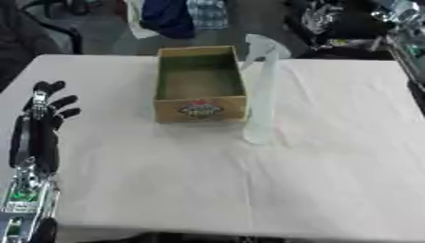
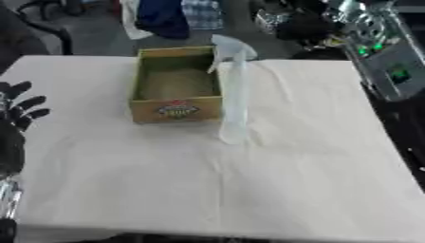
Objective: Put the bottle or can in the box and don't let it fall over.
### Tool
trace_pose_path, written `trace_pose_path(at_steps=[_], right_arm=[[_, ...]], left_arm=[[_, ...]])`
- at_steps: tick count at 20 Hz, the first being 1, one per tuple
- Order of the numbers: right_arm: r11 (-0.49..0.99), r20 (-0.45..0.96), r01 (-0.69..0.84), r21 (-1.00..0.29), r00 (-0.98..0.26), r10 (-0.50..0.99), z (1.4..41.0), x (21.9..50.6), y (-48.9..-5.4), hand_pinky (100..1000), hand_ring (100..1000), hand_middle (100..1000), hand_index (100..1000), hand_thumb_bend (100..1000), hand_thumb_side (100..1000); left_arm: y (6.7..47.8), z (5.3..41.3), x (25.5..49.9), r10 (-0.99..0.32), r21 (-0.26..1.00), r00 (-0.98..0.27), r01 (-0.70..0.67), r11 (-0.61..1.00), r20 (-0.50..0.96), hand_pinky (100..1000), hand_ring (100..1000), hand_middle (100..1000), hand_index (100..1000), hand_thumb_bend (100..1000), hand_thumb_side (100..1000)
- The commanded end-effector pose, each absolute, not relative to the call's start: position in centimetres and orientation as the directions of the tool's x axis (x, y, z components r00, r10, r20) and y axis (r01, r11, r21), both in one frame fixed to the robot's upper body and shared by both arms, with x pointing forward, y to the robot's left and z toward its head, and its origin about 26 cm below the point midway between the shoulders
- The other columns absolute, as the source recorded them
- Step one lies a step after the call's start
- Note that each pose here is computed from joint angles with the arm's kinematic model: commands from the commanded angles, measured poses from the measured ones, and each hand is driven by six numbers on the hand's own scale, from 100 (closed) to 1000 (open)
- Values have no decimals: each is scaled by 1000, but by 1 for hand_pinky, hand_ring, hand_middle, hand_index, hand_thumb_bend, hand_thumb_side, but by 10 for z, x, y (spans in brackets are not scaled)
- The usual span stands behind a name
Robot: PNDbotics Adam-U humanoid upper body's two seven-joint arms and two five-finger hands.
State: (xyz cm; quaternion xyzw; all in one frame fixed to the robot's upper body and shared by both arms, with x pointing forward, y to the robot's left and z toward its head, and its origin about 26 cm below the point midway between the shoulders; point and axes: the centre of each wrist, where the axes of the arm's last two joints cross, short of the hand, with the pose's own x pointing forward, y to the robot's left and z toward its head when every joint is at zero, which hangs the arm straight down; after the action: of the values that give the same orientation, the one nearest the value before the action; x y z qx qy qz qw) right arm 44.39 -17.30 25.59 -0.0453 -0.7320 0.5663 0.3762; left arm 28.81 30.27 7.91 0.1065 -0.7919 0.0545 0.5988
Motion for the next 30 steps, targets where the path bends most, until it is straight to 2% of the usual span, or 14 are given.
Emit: trace_pose_path(at_steps=[1, 13, 15, 20, 25, 30], right_arm=[[275, 441, -344, -898, -717, 540, 260, 455, -166, 945, 973, 913, 1000, 100, 546], [131, 353, -353, -927, -697, 624, 242, 471, -154, 942, 960, 897, 1000, 100, 596], [128, 351, -352, -927, -698, 624, 242, 471, -155, 933, 938, 876, 991, 100, 575], [123, 339, -338, -933, -709, 618, 243, 470, -153, 870, 838, 779, 896, 100, 465], [124, 323, -318, -940, -715, 619, 243, 470, -152, 838, 791, 722, 846, 100, 404], [134, 313, -296, -946, -717, 623, 242, 470, -153, 798, 736, 635, 763, 100, 295]], left_arm=[[304, 88, 289, -127, 64, -285, -220, 973, 950, 716, 745, 839, 781, 100, 873], [303, 87, 291, -123, 65, -283, -206, 976, 951, 717, 746, 840, 781, 100, 873], [302, 87, 291, -123, 65, -282, -205, 977, 952, 717, 746, 840, 781, 100, 873], [302, 86, 291, -123, 66, -281, -204, 977, 952, 717, 746, 841, 781, 100, 873], [302, 86, 291, -122, 65, -280, -204, 977, 952, 716, 746, 841, 781, 100, 874], [302, 86, 291, -120, 63, -279, -205, 977, 953, 716, 746, 841, 781, 100, 875]])
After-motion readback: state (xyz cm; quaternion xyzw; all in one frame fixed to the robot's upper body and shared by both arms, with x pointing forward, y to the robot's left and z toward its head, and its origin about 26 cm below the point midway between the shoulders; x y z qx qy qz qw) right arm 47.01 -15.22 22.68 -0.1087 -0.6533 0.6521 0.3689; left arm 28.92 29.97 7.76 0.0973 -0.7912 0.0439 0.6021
